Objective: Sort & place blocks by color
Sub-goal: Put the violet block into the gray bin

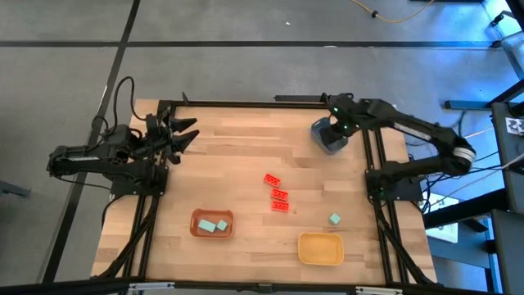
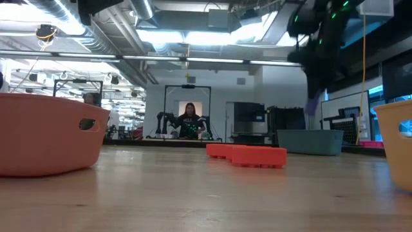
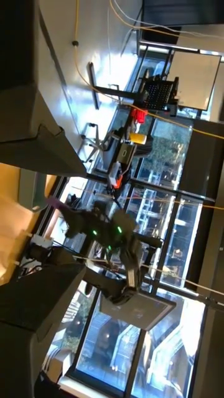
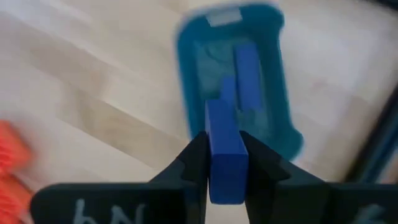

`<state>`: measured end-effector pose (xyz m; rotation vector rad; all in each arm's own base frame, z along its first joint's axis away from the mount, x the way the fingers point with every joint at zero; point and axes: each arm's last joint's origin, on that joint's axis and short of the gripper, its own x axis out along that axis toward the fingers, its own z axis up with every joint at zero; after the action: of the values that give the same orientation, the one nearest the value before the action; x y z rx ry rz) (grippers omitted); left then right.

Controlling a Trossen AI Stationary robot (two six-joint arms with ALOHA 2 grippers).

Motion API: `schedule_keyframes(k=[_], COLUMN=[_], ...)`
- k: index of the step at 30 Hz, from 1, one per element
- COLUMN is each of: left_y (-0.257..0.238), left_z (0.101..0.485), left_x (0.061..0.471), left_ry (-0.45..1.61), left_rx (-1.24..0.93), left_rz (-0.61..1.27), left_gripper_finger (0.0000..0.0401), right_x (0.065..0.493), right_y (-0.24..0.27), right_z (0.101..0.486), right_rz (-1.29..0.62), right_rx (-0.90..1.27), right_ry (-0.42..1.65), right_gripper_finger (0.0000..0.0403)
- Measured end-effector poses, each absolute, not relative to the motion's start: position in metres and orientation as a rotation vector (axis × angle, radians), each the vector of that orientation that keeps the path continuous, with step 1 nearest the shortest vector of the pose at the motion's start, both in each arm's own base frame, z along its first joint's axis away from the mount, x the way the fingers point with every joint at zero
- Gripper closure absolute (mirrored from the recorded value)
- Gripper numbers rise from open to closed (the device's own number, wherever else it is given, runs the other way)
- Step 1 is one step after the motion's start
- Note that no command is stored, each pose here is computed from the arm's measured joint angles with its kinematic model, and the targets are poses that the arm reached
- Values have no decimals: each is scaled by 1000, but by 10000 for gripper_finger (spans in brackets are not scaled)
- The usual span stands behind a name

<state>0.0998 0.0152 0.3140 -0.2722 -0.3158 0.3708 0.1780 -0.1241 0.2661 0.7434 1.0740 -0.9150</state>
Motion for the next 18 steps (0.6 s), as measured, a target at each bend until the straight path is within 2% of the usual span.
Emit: schedule_keyframes(k=[7,18], left_y=[15,15], left_z=[314,314], left_x=[100,100], left_ry=[-317,-317], left_rx=[-273,-272], left_rz=[374,375], left_gripper_finger=[170,170], right_x=[184,197], right_y=[-151,-164], right_z=[229,196], right_rz=[-896,-901], right_rx=[782,812], right_ry=[1315,1440], right_gripper_finger=[340,340])
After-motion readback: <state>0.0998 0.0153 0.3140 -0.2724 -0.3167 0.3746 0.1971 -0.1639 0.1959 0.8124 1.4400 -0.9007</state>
